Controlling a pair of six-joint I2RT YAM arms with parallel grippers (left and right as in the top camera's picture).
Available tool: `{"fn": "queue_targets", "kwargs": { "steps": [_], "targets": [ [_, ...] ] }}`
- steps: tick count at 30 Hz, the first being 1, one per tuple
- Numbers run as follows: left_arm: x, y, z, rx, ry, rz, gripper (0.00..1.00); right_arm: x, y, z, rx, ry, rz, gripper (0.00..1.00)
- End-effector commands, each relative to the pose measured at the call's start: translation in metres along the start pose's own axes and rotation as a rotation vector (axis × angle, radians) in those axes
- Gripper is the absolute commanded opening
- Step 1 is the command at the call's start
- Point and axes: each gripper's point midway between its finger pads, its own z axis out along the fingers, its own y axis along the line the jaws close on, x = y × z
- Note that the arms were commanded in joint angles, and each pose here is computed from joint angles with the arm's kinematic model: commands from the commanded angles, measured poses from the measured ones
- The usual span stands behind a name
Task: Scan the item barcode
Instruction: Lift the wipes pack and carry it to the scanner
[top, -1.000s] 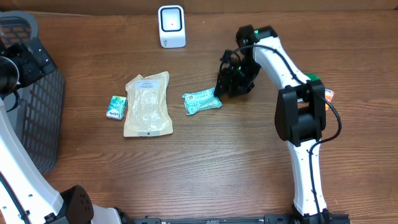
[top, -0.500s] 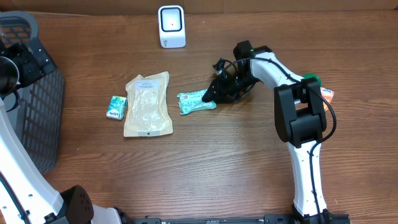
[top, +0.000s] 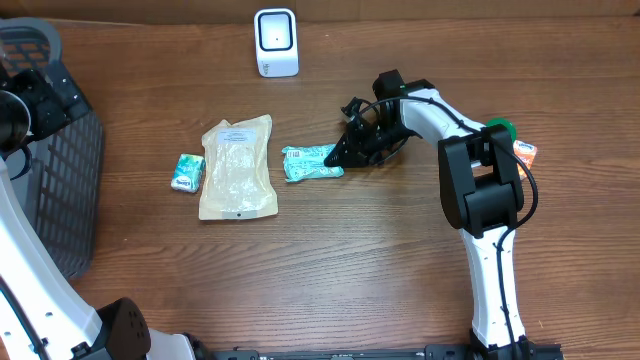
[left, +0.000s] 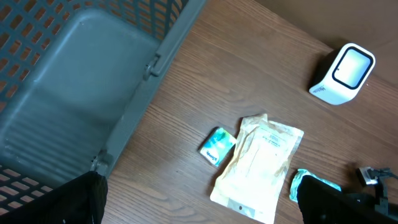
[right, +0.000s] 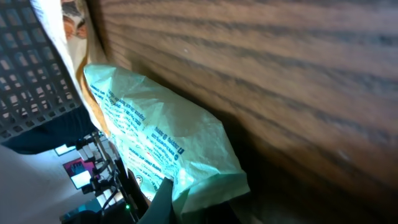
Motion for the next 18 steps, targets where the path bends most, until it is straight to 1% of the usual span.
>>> {"fn": "queue_targets", "kwargs": {
  "steps": [1,5,9,13,18],
  "targets": [
    [-0.001,-0.001,0.000,0.008,-0.002,0.022,1.00,-0.012,0.016,-0.035,0.138,-0.082,-0.061,0.04],
    [-0.001,-0.001,0.000,0.008,-0.002,0.022,1.00,-0.011,0.082,-0.081,0.140,-0.171,-0.176,0.04],
    [-0.001,-0.001,0.000,0.008,-0.002,0.022,1.00,0.002,0.141,-0.115,0.127,-0.257,-0.302,0.04],
    [-0.001,-0.001,0.000,0.008,-0.002,0.022,1.00,0.023,0.179,-0.139,0.117,-0.310,-0.380,0.04],
    [-0.001,-0.001,0.000,0.008,-0.002,0.022,1.00,0.043,0.205,-0.158,0.110,-0.347,-0.429,0.04]
  ]
}}
